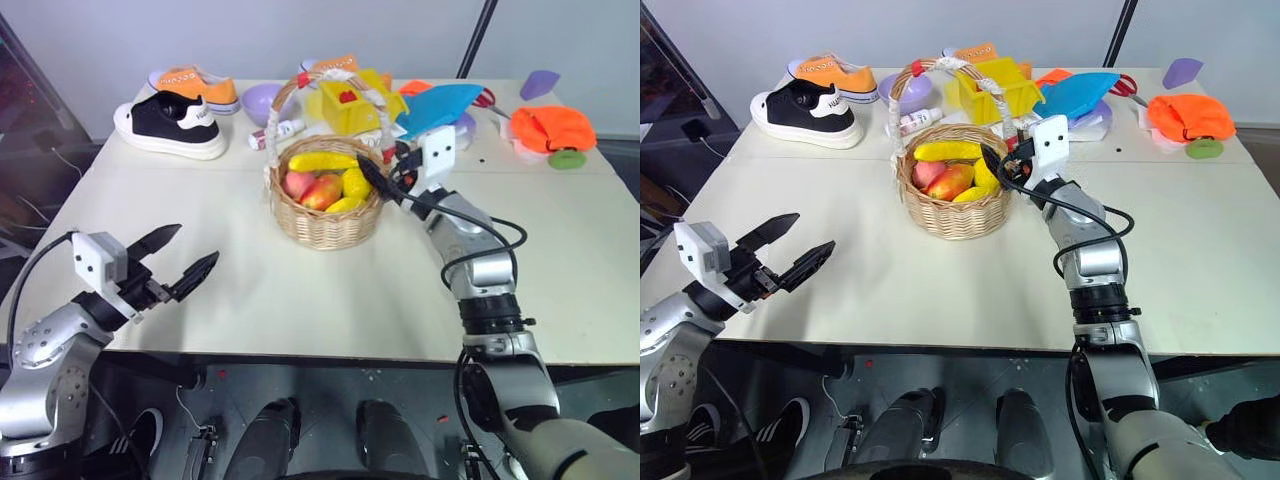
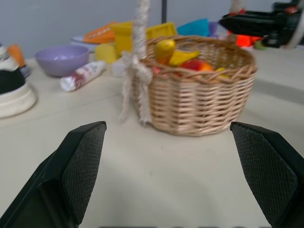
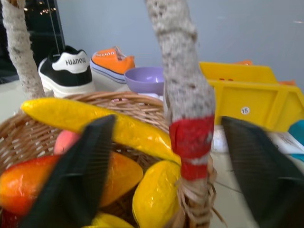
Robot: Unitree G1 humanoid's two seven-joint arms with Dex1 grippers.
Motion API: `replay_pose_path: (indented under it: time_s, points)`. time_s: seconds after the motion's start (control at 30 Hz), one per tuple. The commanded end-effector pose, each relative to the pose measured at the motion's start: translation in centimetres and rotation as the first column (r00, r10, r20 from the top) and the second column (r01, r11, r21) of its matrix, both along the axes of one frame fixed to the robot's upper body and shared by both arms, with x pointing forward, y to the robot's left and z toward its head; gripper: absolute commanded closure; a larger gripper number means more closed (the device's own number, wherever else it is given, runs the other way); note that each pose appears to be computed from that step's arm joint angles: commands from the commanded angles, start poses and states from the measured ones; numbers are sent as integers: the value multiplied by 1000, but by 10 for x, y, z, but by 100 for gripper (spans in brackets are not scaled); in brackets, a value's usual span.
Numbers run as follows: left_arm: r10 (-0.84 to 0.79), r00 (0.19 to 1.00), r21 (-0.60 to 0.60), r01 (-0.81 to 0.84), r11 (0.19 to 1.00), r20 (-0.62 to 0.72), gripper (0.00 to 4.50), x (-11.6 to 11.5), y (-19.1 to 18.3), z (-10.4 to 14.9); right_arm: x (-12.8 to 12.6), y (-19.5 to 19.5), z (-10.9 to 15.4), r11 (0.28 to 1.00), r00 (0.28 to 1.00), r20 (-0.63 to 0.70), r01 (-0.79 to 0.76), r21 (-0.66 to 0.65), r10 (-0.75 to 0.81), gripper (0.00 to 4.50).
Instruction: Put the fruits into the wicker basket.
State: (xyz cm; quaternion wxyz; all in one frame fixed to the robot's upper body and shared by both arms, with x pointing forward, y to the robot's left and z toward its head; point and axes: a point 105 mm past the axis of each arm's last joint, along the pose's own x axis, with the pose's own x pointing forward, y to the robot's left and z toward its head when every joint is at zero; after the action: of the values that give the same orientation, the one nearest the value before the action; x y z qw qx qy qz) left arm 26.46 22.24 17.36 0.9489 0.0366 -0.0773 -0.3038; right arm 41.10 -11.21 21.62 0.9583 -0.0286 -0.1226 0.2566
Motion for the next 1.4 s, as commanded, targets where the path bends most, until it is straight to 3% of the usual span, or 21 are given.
replay_pose_path:
  time_s: [0.03,0.13,0.33,0.53,0.63,0.8,1.03,1.17,1.4]
  points:
    - [3,998,3,-3,1000,56,0,-4,0,12,-1,1,20,999,998,60,-14,44,11,327]
    - [-16,999,-12,16,1000,45,0,-3,-4,11,-1,-1,19,999,998,62,-10,34,8,447]
    - [-50,997,-17,51,999,54,0,7,-14,13,-7,-31,27,999,993,106,46,4,-46,447]
    - [-130,991,-37,131,991,41,0,20,-28,11,-41,-110,49,984,969,184,174,-36,-165,447]
    - [-164,985,-42,166,985,49,0,28,-34,13,-58,-152,50,951,940,196,299,-83,-279,447]
    - [-330,944,-100,327,939,-10,0,41,-69,7,-100,-242,43,785,779,211,615,-77,-590,447]
    - [-494,869,-90,492,866,7,0,45,-101,11,-127,-264,25,685,673,166,729,14,-720,447]
    - [-523,852,-74,522,850,5,0,47,-107,11,-124,-255,15,701,693,118,711,52,-711,447]
    - [-515,857,-76,514,854,0,0,46,-107,7,-129,-258,16,668,659,111,741,69,-743,104]
